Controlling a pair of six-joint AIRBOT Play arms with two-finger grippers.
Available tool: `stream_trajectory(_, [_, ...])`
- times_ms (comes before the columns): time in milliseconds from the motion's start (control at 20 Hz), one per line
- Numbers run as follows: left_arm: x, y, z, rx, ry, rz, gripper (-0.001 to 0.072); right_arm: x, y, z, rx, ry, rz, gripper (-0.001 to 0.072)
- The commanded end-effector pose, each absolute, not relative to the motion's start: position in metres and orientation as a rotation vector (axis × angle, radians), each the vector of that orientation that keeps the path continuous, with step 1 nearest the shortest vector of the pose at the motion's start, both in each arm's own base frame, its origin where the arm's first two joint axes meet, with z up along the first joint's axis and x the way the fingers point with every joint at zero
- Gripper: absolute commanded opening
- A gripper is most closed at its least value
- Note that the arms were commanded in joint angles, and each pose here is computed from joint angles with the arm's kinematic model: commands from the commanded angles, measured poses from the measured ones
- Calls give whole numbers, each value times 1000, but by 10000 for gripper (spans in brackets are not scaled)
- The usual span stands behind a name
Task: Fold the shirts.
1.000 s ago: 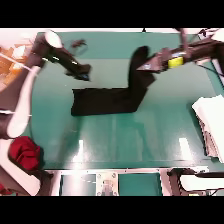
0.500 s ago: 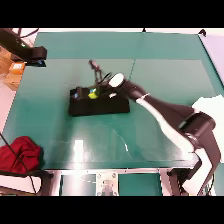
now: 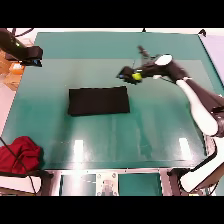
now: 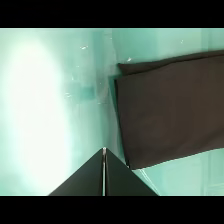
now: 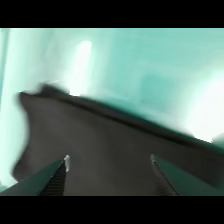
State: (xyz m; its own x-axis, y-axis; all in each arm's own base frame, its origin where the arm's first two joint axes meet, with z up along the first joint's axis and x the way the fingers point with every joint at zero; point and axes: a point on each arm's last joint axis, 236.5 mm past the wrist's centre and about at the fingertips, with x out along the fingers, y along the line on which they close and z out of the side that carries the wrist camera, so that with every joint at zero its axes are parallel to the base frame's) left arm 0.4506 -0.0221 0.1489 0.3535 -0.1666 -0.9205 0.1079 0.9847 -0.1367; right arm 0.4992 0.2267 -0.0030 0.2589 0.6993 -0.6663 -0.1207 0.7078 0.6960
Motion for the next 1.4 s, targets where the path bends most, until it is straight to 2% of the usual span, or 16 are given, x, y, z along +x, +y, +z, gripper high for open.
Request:
stream_trajectory(0, [452,-24,150,-60,1187,-184,19,468,148,-34,710,1354,486,607])
stream_trajectory(200, [454,-26,151,-72,1181,-187,19,431,203,-88,750,1459,543,607])
stream_trajectory(350, [450,-27,150,-72,1196,-189,19,412,262,-99,752,1512,643,604])
stream_trajectory(400, [449,-27,149,-72,1200,-190,19,410,275,-95,744,1507,679,487])
stream_trajectory(450, [448,-26,149,-71,1206,-190,19,411,283,-86,724,1488,717,157])
stream_trajectory(500, [447,-27,149,-71,1209,-191,19,415,287,-73,712,1470,747,35])
stream_trajectory(650, [445,-27,148,-70,1219,-192,19,458,258,10,695,1280,743,15])
stream_trajectory(850, [442,-27,147,-70,1233,-194,19,489,139,144,699,1015,610,15])
stream_trajectory(1100, [442,-27,147,-64,1233,-199,19,468,-33,220,785,809,332,16])
stream_trajectory(1350, [442,-27,147,-64,1232,-199,19,416,-200,224,908,665,-4,16])
